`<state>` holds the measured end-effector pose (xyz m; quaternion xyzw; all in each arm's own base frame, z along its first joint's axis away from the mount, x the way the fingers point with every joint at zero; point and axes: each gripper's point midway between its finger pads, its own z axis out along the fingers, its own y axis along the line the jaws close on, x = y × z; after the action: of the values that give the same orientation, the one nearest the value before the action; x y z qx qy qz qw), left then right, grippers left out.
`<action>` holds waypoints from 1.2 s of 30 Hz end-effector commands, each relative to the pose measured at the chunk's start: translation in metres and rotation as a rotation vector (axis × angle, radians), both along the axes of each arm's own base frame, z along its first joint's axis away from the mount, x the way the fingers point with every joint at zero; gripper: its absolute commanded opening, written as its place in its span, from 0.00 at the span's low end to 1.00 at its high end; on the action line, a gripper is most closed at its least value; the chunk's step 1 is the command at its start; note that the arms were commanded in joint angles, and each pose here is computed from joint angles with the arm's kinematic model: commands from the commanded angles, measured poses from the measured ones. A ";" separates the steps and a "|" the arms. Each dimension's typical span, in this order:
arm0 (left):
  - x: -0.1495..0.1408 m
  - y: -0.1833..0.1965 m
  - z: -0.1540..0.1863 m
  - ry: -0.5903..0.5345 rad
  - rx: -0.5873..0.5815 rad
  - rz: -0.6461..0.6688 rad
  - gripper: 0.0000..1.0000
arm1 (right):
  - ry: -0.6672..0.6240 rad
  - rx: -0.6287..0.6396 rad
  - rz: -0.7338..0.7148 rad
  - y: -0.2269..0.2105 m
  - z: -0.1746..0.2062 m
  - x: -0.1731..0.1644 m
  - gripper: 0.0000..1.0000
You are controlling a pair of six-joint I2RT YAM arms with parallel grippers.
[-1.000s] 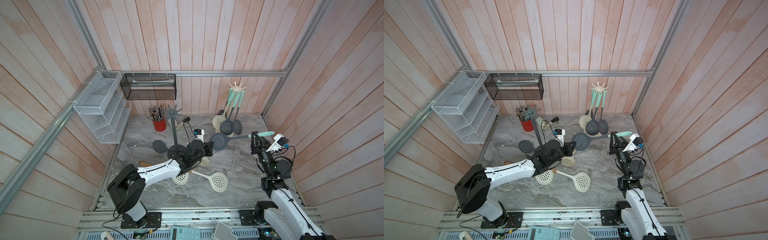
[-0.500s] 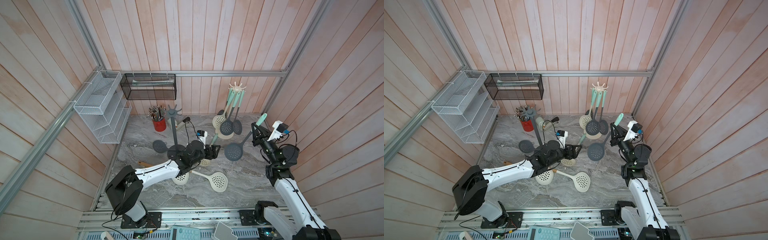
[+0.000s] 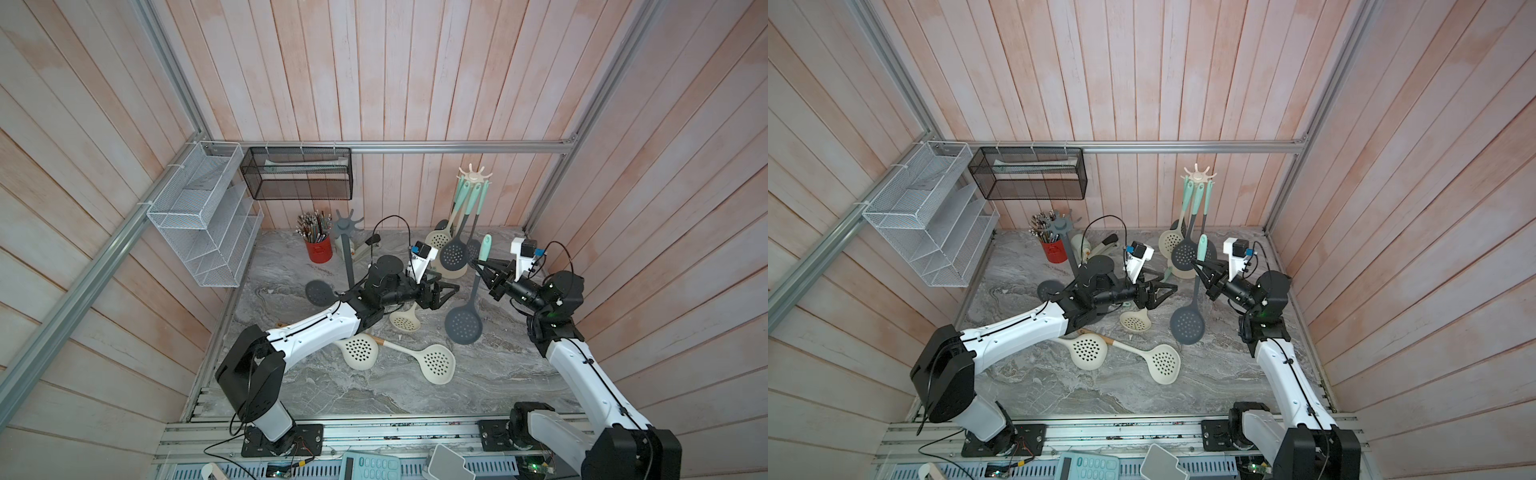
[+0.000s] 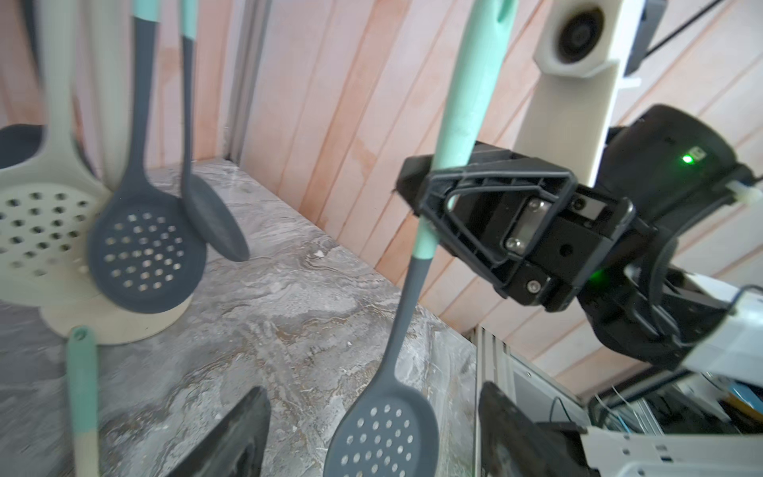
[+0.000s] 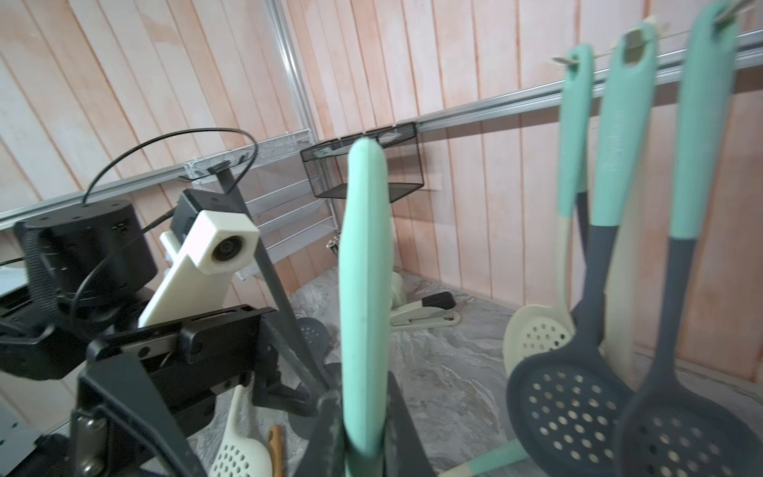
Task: Hang the skimmer on the kitchen utensil rack
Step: Pick up the skimmer from the center of the board.
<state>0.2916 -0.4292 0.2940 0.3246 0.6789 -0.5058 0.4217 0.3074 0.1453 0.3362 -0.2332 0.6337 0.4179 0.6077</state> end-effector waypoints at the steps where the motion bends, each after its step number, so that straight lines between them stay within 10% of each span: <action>1: -0.019 -0.016 0.005 -0.063 -0.016 -0.172 0.77 | -0.039 0.001 0.103 0.018 0.018 -0.013 0.00; 10: -0.023 -0.025 0.011 -0.107 -0.039 -0.247 0.59 | -0.012 0.040 0.210 0.038 0.024 -0.024 0.00; 22: -0.012 -0.026 0.013 -0.087 -0.048 -0.207 0.01 | 0.015 0.049 0.170 0.041 0.023 -0.024 0.16; 36: 0.019 -0.012 0.017 0.004 -0.039 0.009 0.00 | 0.031 0.036 -0.184 0.002 0.010 -0.008 0.51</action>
<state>0.2939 -0.4483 0.2936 0.3524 0.6578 -0.5304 0.4023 0.2887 0.1608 0.3578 -0.1979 0.6302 0.4183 0.6235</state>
